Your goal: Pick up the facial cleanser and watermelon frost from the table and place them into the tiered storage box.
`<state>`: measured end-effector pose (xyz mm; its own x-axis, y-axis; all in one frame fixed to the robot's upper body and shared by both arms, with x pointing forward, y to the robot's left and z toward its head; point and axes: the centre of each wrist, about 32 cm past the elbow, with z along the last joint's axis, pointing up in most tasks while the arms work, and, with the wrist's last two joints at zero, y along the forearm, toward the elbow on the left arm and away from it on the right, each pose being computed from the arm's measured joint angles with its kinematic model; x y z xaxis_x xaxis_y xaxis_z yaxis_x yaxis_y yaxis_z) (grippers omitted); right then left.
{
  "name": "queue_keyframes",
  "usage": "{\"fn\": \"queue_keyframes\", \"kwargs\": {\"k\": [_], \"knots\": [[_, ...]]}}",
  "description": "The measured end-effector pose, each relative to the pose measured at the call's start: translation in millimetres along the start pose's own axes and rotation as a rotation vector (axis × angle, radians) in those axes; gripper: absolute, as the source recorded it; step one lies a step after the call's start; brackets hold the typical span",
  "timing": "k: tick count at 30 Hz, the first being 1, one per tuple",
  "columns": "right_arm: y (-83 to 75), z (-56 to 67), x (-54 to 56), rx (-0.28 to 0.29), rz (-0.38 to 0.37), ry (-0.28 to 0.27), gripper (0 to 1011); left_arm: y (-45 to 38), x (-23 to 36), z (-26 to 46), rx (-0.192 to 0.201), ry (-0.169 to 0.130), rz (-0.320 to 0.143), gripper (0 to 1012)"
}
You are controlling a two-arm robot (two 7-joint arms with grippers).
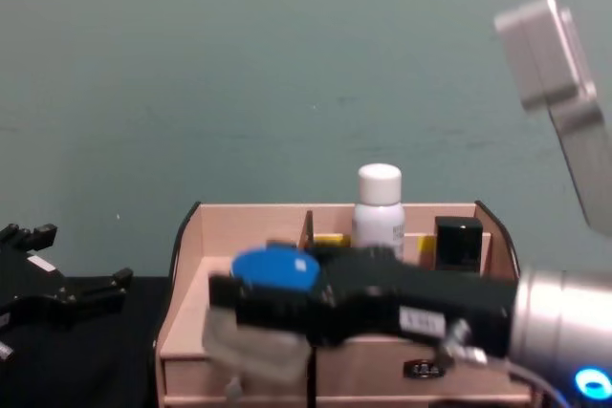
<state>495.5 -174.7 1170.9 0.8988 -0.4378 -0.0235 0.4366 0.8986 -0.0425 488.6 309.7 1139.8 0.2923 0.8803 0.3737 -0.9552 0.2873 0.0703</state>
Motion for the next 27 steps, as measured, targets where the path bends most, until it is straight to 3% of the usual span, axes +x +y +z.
{"fn": "queue_keyframes", "kwargs": {"k": [9, 27], "knots": [[28.1, 21.6, 16.8, 0.065, -0.035, -0.017, 733, 0.0, 0.0, 0.0, 0.000, 0.000, 0.000, 1010], [55.9, 20.3, 36.9, 0.000, -0.084, -0.035, 733, 0.0, 0.0, 0.0, 0.000, 0.000, 0.000, 1010]]}}
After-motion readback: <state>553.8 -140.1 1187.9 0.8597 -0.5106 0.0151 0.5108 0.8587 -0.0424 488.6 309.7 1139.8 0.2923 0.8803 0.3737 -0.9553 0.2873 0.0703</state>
